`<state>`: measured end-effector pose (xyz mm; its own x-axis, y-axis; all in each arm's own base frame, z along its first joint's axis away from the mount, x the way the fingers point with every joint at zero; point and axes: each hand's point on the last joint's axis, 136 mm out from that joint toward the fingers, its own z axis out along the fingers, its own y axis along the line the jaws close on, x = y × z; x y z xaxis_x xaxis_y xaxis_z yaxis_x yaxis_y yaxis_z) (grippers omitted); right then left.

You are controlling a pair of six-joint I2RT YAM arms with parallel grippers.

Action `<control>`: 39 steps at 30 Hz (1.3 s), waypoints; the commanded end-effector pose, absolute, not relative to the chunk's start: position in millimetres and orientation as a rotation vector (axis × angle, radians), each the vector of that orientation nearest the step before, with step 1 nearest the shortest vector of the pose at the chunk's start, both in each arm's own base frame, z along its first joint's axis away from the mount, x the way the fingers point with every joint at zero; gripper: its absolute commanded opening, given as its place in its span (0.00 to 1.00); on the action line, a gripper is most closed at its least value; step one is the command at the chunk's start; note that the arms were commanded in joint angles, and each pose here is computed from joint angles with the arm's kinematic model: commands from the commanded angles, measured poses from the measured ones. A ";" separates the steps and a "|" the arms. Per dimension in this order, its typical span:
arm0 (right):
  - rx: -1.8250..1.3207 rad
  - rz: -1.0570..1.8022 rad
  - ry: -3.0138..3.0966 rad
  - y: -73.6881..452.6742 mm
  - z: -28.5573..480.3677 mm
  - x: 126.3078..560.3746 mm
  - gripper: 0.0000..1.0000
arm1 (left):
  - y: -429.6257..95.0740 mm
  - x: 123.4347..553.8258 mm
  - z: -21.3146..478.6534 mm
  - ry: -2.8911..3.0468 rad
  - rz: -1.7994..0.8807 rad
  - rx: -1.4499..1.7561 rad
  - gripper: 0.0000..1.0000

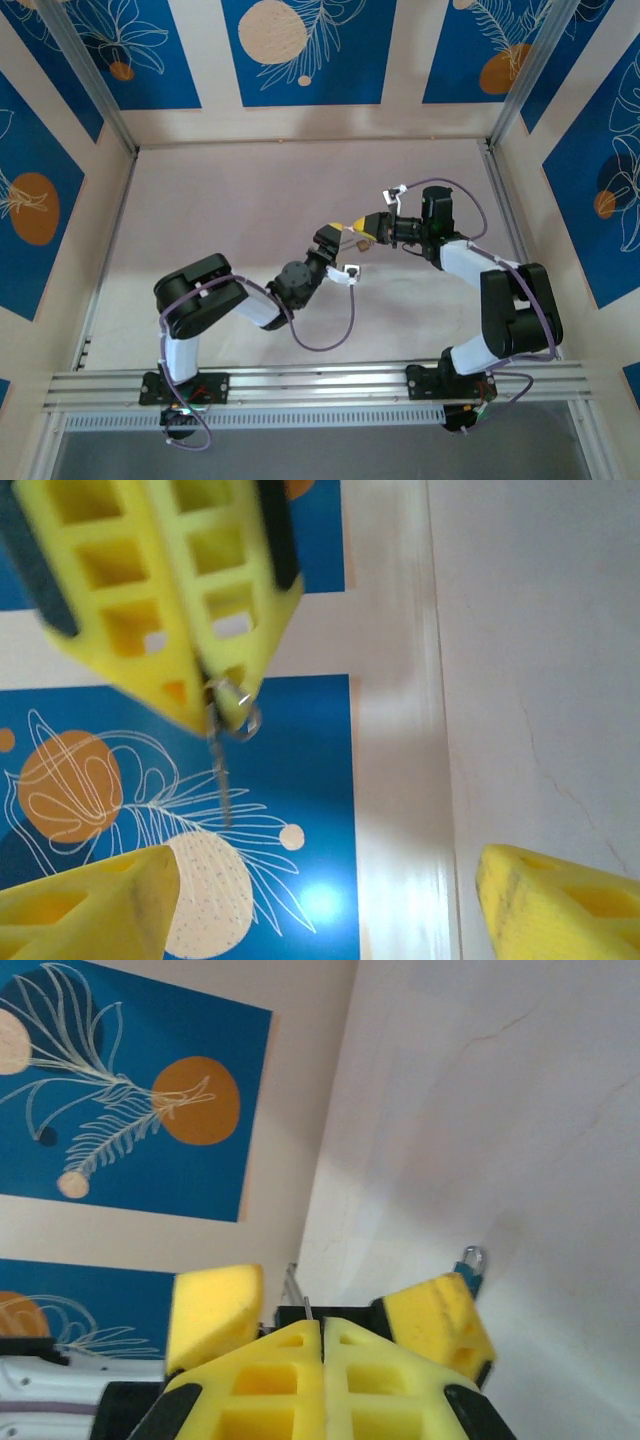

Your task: Unlock with the key

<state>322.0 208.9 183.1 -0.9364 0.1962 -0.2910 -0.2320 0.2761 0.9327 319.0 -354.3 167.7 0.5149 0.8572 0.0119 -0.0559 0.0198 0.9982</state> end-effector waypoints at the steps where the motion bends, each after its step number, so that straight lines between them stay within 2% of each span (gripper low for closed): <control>1: -0.096 1.516 2.214 208.0 186.8 321.3 0.00 | -333.0 323.7 197.8 0.850 0.815 1.234 0.80; 10: -0.201 1.141 2.216 206.1 182.6 317.1 0.00 | -282.9 340.4 217.8 1.055 0.801 1.053 0.83; 16: -0.196 1.068 2.207 200.6 183.0 315.3 0.00 | -244.5 352.6 226.3 1.305 0.664 0.893 0.81; 19: -0.191 1.058 2.214 199.0 181.3 312.8 0.00 | -223.9 358.0 211.4 1.569 0.480 0.860 0.80; 22: -0.184 1.054 2.218 197.4 180.4 308.9 0.00 | -207.0 351.2 187.7 1.900 0.134 0.741 0.76; 23: -0.178 1.049 2.220 196.0 180.1 308.0 0.00 | -205.7 345.8 178.6 1.992 0.019 0.713 0.75; 24: -0.175 1.045 2.218 194.7 180.6 307.3 0.00 | -204.5 339.8 169.5 2.083 -0.073 0.674 0.69; 28: -0.171 1.044 2.222 192.2 180.5 302.3 0.00 | -203.9 316.3 136.1 2.400 -0.282 0.574 0.66; 33: -0.168 1.041 2.226 190.6 178.4 297.8 0.00 | -196.7 292.4 89.1 2.754 -0.324 0.424 0.59; 39: -0.170 1.041 2.226 189.8 175.9 294.8 0.00 | -198.4 281.4 63.3 2.912 -0.320 0.328 0.57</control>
